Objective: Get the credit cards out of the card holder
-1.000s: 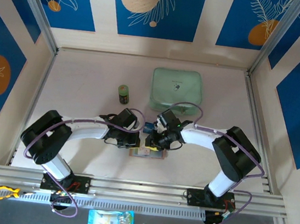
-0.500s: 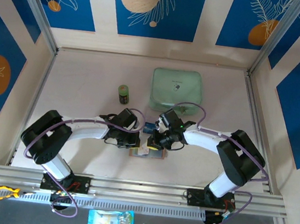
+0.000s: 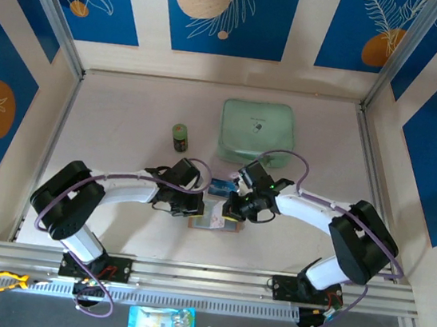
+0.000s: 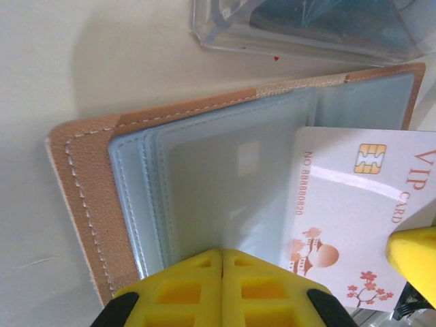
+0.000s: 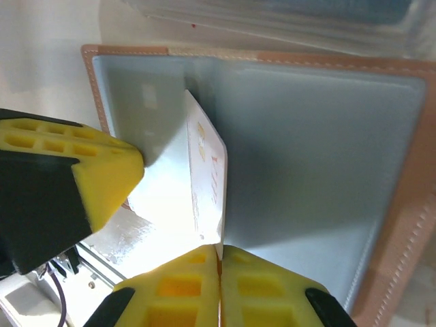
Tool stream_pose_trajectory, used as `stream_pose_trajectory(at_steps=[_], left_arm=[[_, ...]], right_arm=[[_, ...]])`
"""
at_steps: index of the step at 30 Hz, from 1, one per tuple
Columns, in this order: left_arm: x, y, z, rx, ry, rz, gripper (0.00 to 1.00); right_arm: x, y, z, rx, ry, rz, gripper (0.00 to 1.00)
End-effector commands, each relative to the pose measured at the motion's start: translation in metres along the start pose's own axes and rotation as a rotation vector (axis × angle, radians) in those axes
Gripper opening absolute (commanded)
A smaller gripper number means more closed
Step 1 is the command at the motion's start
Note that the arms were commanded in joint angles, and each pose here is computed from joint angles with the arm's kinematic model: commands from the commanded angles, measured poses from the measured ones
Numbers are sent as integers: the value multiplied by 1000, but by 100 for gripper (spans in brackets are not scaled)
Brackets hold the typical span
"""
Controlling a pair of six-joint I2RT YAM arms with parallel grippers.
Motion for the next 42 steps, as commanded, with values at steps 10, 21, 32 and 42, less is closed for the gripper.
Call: stream_pose_trajectory(at_steps=[10, 21, 32, 42], left_arm=[[2, -1, -6, 6, 11, -7, 7], [21, 4, -18, -35, 0, -72, 10], [40, 2, 4, -6, 2, -140, 10], [49, -1, 25, 40, -1, -167, 10]], right_arm=[[31, -4, 7, 66, -59, -30, 5], [67, 6, 25, 469, -114, -62, 0], [75, 37, 35, 1073, -326, 78, 0], [87, 96, 49, 1268, -325, 110, 0]])
Point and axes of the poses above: each hand's point on the last joint's axis, 136 mm out from that joint toward the fingers, its own x axis back along the fingers, its own z axis along the line the jaws close on, y = z × x, the point moved 9 cm from there along x, back along the fingers, and after that the axes turned 11 degrees about x, right-handed, at the moved point
